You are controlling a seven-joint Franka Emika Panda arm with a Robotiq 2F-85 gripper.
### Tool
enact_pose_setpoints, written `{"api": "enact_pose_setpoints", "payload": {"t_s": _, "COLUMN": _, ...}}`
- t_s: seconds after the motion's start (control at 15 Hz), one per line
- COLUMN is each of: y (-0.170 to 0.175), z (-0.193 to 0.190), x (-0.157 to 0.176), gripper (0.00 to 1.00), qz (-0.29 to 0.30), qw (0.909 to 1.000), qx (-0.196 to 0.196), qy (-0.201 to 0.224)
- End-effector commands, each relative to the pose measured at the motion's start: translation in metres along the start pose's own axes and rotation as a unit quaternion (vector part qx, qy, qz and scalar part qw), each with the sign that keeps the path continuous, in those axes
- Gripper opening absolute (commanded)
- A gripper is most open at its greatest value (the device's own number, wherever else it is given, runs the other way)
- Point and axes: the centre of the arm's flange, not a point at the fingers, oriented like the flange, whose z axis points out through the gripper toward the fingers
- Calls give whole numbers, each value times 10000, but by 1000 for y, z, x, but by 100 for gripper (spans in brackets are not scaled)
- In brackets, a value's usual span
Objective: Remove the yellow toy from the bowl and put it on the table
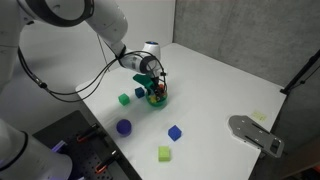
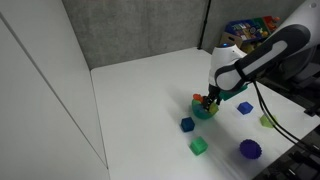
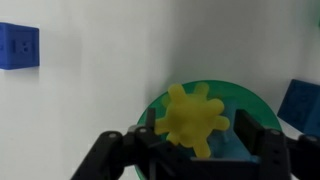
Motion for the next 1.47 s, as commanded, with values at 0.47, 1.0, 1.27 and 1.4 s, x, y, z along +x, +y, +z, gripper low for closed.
{"api": "enact_pose_setpoints", "payload": {"t_s": 0.47, "y": 10, "z": -28, "x": 11, "gripper": 9, "qz": 150, "qw": 9996, "qx": -174, "qy": 141}}
{"api": "enact_pose_setpoints", "payload": {"t_s": 1.0, "y": 30, "z": -83, "x": 13, "gripper": 6, "qz": 241, "qw": 9994, "qx": 47, "qy": 260}}
{"api": "enact_pose_setpoints", "payload": {"t_s": 1.27, "y": 59, "z": -105, "x": 19, "gripper": 5, "qz": 487, "qw": 9982, "qx": -36, "qy": 359}}
{"api": "enact_pose_setpoints", "payload": {"t_s": 1.4, "y": 84, "z": -109, "x": 24, "gripper": 5, "qz": 708, "qw": 9968, "qx": -57, "qy": 369}}
